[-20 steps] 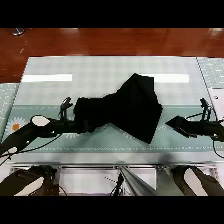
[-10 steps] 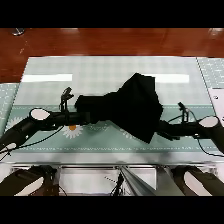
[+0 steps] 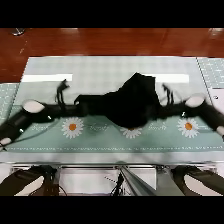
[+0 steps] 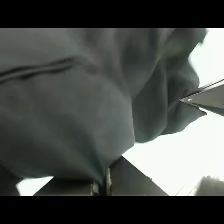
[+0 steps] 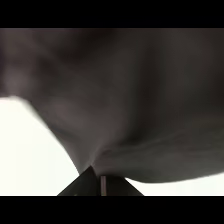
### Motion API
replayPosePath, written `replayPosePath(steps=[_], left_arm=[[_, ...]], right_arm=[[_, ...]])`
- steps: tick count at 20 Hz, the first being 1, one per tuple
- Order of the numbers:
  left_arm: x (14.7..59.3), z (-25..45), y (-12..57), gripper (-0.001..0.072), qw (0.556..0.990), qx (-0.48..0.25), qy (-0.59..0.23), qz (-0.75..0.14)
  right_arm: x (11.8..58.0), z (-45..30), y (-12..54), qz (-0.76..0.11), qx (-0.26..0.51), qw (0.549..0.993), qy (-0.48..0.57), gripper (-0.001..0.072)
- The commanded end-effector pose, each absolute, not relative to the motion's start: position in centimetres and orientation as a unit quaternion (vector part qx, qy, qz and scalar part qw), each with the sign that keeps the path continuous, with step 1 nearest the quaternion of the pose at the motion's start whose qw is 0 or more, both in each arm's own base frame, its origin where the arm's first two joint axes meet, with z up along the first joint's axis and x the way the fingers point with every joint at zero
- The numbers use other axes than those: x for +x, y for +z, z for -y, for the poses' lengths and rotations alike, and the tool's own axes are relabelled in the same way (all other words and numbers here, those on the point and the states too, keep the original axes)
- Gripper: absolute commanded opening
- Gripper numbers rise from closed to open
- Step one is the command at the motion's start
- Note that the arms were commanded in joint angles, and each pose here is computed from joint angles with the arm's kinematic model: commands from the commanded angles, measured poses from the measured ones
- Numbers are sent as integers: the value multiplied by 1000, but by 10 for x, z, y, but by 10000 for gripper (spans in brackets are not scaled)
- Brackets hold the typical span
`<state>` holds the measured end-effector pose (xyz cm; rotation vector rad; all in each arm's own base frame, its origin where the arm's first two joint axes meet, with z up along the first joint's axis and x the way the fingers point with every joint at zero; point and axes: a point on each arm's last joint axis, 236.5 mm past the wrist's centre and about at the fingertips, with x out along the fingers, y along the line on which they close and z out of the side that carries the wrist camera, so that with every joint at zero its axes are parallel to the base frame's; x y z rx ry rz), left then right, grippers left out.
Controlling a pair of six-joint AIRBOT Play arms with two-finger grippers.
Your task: Fold the shirts.
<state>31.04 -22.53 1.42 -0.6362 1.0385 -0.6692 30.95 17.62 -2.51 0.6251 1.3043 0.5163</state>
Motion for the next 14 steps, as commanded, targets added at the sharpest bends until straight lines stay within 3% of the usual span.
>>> replayPosePath(steps=[1,4,7,9,14], left_arm=[[373,189,142,21,819,-311,-324,-357],[400,134,334,20,893,-276,-320,-156],[353,101,481,20,927,-208,-310,-18],[320,81,510,20,956,-149,-252,-17],[247,29,503,21,995,-32,-71,-56]], right_arm=[[373,-162,111,-495,217,791,288,23],[407,-129,305,-298,131,905,273,23],[346,-120,462,-126,47,954,268,23],[292,-114,515,-41,23,966,253,23],[182,-83,544,38,-32,983,176,23]])
